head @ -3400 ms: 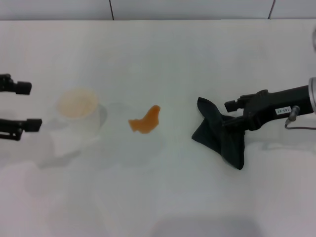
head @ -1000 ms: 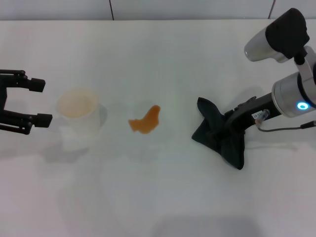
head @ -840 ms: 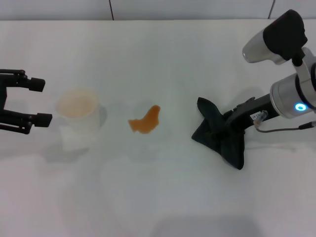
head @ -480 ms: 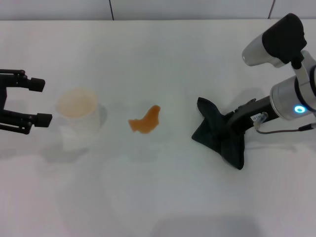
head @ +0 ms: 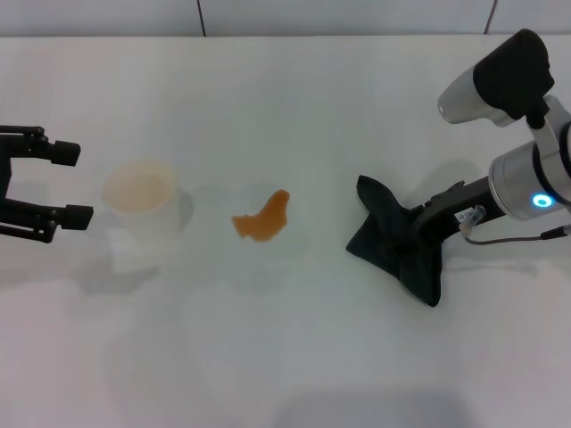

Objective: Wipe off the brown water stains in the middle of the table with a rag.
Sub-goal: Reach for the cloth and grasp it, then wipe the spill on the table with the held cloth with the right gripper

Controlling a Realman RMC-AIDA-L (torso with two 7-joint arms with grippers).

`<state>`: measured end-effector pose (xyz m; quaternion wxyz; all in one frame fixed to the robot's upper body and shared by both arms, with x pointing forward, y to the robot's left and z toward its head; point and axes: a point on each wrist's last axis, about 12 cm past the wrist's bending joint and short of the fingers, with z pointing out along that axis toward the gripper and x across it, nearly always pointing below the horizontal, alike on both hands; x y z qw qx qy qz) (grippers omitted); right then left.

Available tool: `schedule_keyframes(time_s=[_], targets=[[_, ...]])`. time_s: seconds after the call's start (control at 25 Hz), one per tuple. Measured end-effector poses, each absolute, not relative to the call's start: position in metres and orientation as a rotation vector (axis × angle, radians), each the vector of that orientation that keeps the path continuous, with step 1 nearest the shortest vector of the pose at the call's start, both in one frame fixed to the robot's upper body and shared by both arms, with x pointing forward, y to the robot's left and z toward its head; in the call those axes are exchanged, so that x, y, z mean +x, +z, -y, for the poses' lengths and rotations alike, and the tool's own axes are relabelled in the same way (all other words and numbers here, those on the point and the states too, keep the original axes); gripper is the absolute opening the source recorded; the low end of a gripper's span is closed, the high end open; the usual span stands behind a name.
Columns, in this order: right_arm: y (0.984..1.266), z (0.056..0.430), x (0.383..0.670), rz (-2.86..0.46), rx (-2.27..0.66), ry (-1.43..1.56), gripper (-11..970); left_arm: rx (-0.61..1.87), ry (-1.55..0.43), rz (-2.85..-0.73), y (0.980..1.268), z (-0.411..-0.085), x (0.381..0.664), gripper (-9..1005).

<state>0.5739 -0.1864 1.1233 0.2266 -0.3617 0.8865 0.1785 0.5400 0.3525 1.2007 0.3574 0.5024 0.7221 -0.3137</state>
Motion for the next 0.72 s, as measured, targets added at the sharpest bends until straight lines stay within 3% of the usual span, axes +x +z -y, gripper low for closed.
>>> schedule_keyframes(time_s=[0.56,0.72], targets=[[1.1223,0.1848,0.5727,-2.445,-1.009,0.490,736,1.297,-0.809,-1.862,1.2012,-0.3525,0.5402,861],[1.1230,0.1843,0.5727,-2.442,-1.011,0.491,606,1.297,-0.809,-1.862,1.2012,-0.3525,0.5402,861]])
